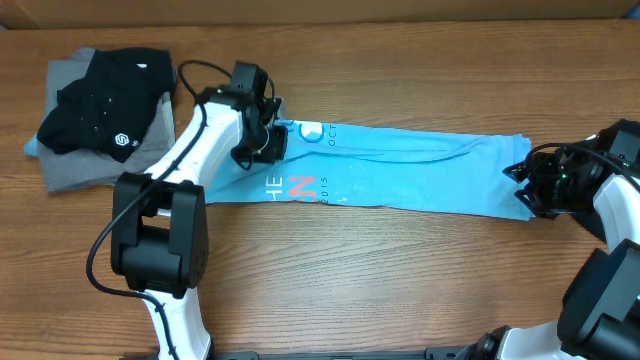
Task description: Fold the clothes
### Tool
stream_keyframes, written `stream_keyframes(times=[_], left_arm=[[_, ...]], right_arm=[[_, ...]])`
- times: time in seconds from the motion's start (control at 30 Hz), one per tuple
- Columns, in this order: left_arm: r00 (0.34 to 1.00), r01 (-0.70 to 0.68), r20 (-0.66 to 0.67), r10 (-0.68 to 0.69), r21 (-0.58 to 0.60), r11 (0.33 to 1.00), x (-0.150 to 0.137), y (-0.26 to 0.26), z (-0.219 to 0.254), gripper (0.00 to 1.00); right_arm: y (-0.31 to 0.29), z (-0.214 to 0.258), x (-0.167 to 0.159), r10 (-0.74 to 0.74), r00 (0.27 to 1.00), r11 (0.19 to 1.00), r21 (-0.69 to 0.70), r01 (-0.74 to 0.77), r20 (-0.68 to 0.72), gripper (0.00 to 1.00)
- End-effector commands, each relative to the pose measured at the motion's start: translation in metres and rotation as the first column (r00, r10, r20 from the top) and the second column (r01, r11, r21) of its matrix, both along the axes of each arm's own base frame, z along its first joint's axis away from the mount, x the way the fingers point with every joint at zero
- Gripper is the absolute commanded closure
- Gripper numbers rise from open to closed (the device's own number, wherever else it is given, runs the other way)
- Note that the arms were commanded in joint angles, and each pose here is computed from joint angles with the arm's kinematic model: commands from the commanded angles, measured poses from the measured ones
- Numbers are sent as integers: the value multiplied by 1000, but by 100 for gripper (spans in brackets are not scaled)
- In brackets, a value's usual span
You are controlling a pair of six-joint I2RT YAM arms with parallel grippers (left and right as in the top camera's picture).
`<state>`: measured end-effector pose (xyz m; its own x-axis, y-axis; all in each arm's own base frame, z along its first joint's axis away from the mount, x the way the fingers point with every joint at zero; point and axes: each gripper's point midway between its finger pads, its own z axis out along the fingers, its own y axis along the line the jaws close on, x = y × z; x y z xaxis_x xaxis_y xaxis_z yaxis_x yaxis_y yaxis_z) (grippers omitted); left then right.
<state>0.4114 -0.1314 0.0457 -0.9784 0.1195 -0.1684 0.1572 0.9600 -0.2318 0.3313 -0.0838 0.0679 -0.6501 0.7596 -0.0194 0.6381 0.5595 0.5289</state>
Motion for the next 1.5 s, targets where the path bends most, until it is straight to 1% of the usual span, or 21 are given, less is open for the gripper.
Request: stream_keyframes(times=[0.0,0.13,0.27,0.4,0.5,0.53,0.57,0.6,0.7,0.83,0.9,0.93,1.0,1.07,1.13,1.2,1.3,1.47], left_arm=[[1000,-11,22,11,-24,1000,9,-10,17,96],[999,-32,-22,31,-34,999,0,-16,18,96],[998,-20,-66,18,-30,999,-14,-26,16,96],[996,-5,-93,2,-24,1000,-25,-37,14,94],[994,-18,-108,15,-22,1000,-30,-45,12,95],[994,-23,-105,22,-13,1000,-30,-46,12,92],[994,-34,-102,35,4,999,-30,-45,11,82],[994,-41,-99,43,18,999,-30,-44,10,79],[994,-43,-99,44,17,999,-30,-44,10,79],[994,-44,-105,45,5,999,-30,-46,11,71],[993,-44,-109,45,8,999,-31,-45,11,69],[993,-45,-112,46,11,999,-32,-44,12,69],[992,-47,-117,48,16,999,-31,-40,18,71],[992,-54,-114,57,25,998,-27,-32,27,73],[993,-57,-106,60,30,998,-21,-22,40,73],[993,-60,-98,63,34,998,-15,-10,54,70],[993,-66,-100,70,46,997,-12,12,73,67],[988,-79,-125,89,76,994,-16,49,93,70]], right_arm=[[-3,8,6,13,1000,1000,-24,-12,25,43],[-2,8,6,13,1000,1000,-23,-12,23,43],[-3,8,5,12,1000,1000,-26,-11,21,43],[-3,8,5,12,1000,1000,-26,-11,21,43],[-5,7,5,9,1000,999,-36,-8,16,43],[-5,7,4,9,1000,999,-39,-8,14,43],[-5,7,4,11,1000,999,-41,-11,15,42],[-5,7,4,14,1000,999,-43,-13,16,42],[-7,6,5,11,1000,999,-54,-10,14,42],[-10,5,5,7,1000,998,-70,-6,11,41],[-13,5,6,4,1000,996,-84,-3,12,40],[-15,5,7,2,1000,995,-96,0,18,38],[-21,6,14,-2,999,992,-128,8,43,36],[-29,8,20,-8,998,986,-166,19,66,36],[-36,8,24,4,997,978,-208,13,81,36],[-42,5,26,28,996,969,-249,-6,84,36],[-57,-13,21,15,1000,947,-322,-8,19,33],[-64,-46,24,64,998,943,-325,-66,-16,32]])
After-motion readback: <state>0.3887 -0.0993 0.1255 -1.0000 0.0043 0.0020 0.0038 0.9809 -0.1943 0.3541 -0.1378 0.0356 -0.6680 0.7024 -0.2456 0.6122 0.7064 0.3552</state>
